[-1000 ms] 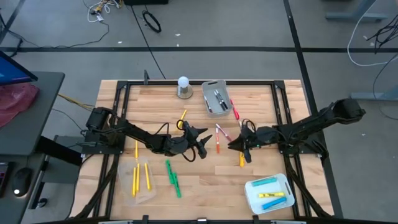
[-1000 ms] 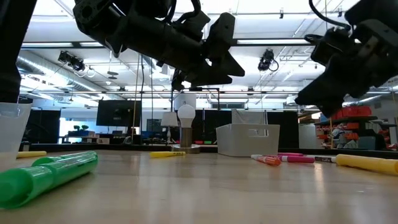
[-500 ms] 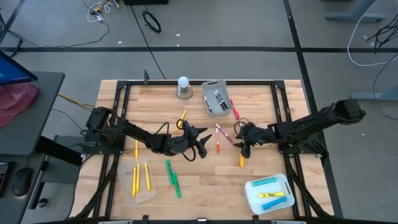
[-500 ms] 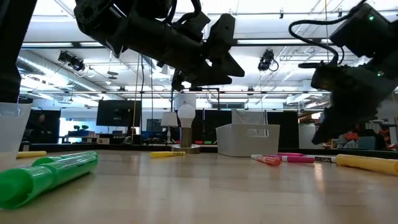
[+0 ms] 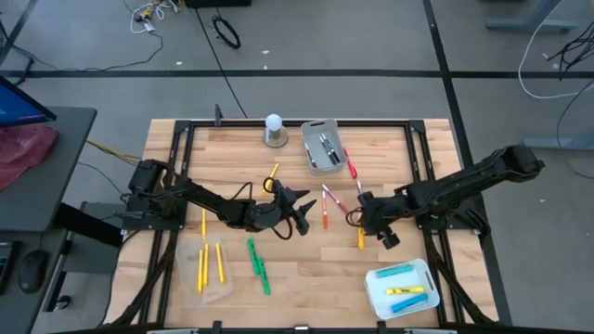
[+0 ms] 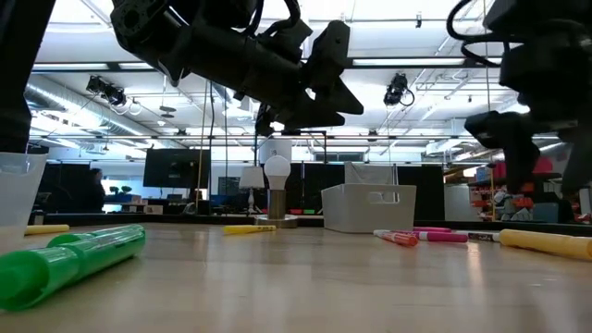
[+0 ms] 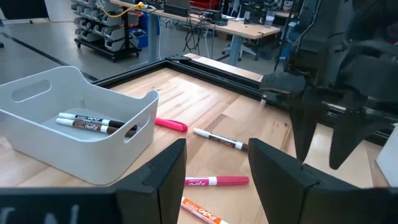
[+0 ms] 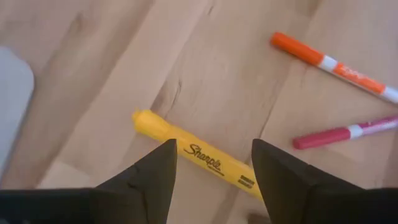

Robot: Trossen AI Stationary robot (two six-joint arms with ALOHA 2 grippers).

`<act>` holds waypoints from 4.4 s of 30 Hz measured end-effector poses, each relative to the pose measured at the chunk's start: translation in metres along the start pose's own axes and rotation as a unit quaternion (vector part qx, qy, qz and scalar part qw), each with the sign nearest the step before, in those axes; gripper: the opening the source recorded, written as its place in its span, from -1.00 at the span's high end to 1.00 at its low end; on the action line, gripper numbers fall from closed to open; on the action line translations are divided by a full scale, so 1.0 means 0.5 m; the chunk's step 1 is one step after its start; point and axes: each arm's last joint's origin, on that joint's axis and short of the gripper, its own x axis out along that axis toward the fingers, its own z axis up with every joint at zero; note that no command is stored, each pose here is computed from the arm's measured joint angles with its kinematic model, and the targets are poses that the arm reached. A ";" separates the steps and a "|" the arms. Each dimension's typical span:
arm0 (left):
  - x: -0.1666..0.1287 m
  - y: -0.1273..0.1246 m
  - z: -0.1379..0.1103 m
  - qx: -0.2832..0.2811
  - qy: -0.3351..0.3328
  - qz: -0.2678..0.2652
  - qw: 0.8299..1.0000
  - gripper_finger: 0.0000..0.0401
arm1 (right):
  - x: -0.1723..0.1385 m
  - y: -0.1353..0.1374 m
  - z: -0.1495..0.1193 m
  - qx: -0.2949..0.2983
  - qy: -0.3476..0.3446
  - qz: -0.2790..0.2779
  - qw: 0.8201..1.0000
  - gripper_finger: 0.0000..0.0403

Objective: Pick & Place Markers
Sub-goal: Put the yellow highlighter pen into the white bin, then put the brown highlighter pen into the gray bin

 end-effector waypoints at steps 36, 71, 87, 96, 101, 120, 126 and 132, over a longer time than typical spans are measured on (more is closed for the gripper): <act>0.002 0.005 -0.003 0.007 0.008 0.005 1.000 0.11 | -0.006 0.036 0.133 0.060 -0.070 0.016 0.996 0.77; 0.002 0.002 -0.004 0.007 0.017 -0.021 1.000 0.11 | 0.026 0.290 0.027 0.188 0.078 0.144 0.968 0.24; 0.005 0.005 -0.003 -0.006 0.016 -0.018 1.000 0.11 | -0.062 0.236 0.162 0.144 -0.046 0.088 0.985 0.36; 0.005 0.005 -0.002 -0.006 0.016 -0.018 1.000 0.11 | -0.007 0.109 0.091 0.194 -0.002 -0.209 0.958 0.48; 0.005 0.005 -0.003 -0.006 0.017 -0.017 1.000 0.11 | 0.025 0.039 0.021 0.266 0.002 -0.262 0.928 0.37; 0.010 0.012 -0.006 0.002 0.026 -0.009 1.000 0.11 | 0.077 0.009 -0.177 0.470 -0.019 -0.284 0.835 0.33; 0.010 0.012 -0.006 0.002 0.026 -0.010 1.000 0.11 | 0.084 0.012 -0.191 0.501 -0.042 -0.287 0.815 0.75; 0.009 0.011 -0.006 0.002 0.026 -0.010 1.000 0.11 | 0.082 0.014 -0.188 0.499 -0.060 -0.290 0.814 0.90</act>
